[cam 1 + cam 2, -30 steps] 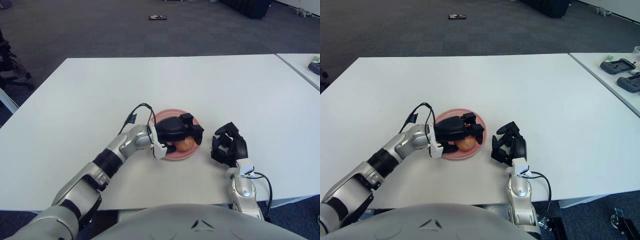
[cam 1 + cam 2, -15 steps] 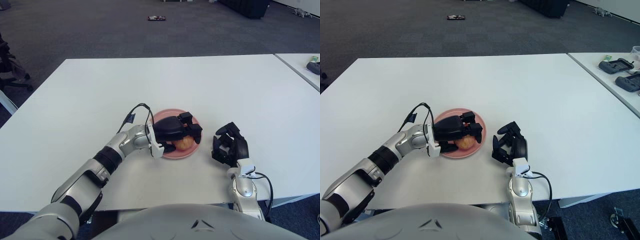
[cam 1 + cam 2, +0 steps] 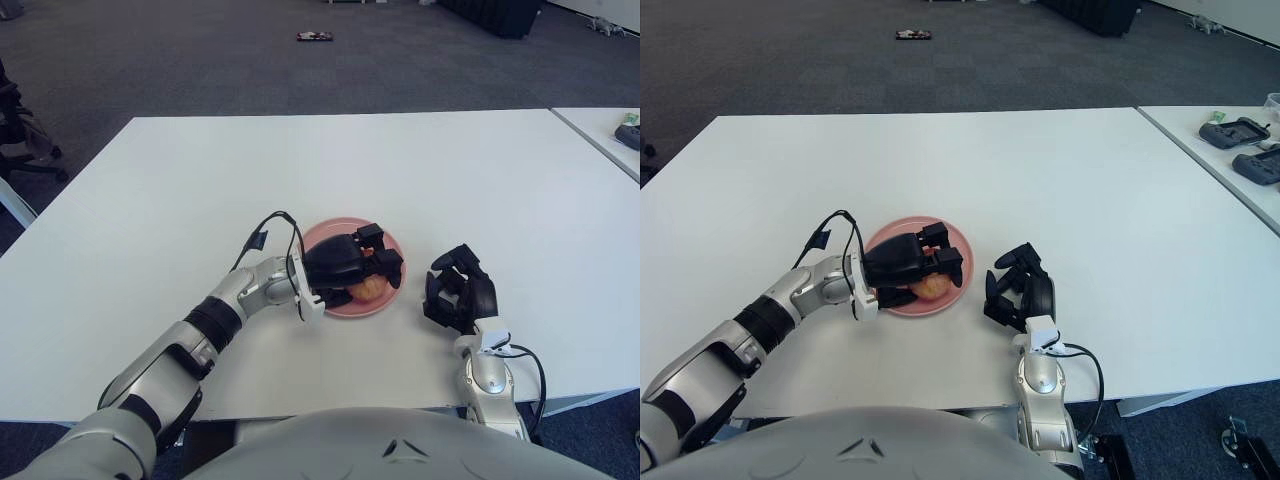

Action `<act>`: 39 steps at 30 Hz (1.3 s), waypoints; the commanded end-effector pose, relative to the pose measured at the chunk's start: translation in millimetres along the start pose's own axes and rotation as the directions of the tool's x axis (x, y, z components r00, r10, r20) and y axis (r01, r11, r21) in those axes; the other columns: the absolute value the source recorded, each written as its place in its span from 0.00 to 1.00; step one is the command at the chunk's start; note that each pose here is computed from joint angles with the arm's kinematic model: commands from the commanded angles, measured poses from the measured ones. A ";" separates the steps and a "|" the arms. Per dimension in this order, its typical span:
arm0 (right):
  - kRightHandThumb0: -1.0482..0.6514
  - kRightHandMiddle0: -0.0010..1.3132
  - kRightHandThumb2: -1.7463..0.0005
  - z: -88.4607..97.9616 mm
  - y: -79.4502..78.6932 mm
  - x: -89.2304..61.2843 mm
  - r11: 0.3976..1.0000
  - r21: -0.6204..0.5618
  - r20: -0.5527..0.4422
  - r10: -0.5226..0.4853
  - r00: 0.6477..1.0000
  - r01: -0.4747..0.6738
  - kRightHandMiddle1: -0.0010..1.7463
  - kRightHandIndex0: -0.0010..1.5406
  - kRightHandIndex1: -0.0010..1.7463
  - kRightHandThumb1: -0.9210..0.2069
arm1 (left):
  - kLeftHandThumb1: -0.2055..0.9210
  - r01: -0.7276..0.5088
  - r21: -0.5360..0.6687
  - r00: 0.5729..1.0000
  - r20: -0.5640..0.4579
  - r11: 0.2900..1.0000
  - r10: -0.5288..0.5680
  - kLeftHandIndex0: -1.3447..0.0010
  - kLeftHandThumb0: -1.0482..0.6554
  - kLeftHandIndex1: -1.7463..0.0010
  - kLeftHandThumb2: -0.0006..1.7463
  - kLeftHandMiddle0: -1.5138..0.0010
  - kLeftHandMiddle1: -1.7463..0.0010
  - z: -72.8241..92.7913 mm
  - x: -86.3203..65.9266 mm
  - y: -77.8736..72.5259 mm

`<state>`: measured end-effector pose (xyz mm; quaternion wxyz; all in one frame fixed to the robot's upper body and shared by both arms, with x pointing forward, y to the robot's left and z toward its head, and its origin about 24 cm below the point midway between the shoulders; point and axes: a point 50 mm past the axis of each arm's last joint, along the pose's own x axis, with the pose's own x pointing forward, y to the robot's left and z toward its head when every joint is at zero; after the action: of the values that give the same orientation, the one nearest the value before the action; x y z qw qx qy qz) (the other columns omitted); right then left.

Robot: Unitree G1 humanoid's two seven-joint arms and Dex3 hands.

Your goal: Put the apple into the plate.

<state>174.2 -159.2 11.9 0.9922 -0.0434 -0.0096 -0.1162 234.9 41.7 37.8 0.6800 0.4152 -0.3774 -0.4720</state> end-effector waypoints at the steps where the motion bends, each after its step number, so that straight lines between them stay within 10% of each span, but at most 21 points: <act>1: 0.37 0.36 0.36 2.4 -0.3 2.0 1.000 0.001 0.012 -0.006 1.000 0.006 1.00 0.51 0.95 0.38 | 0.40 0.105 0.008 0.994 -0.035 0.994 -0.105 0.60 0.61 0.10 0.77 0.55 0.00 -3.2 -14.9 -19.7; 5: 0.37 0.36 0.37 2.6 -0.4 2.1 1.000 -0.002 0.010 -0.006 1.000 0.006 1.00 0.51 0.94 0.38 | 0.59 0.118 0.027 0.993 -0.010 0.993 -0.118 0.88 0.31 0.11 0.60 0.86 0.10 -2.3 -13.8 -8.8; 11: 0.37 0.35 0.38 2.0 -1.6 1.8 1.000 -0.024 -0.017 -0.009 1.000 0.009 1.00 0.49 0.94 0.37 | 0.93 0.231 0.044 0.972 0.032 0.972 -0.232 0.99 0.08 0.72 0.37 0.99 0.77 3.0 -8.2 8.7; 14: 0.37 0.34 0.39 2.4 -2.4 1.1 0.999 -0.041 -0.034 -0.016 0.999 0.015 1.00 0.47 0.92 0.35 | 0.98 0.236 -0.030 0.972 0.007 0.971 -0.236 1.00 0.03 0.90 0.39 1.00 0.93 3.9 -11.4 5.5; 39: 0.38 0.32 0.42 6.5 -0.8 -1.7 0.998 -0.050 -0.109 -0.031 0.994 0.026 1.00 0.41 0.89 0.32 | 1.00 0.070 -0.246 0.997 -0.013 0.967 -0.076 1.00 0.00 1.00 0.44 1.00 1.00 7.7 -18.6 17.4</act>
<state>172.3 -158.1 18.2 0.9875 -0.0671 0.0452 -0.1349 227.6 55.2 52.1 0.7024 0.3501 -0.2995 -0.5426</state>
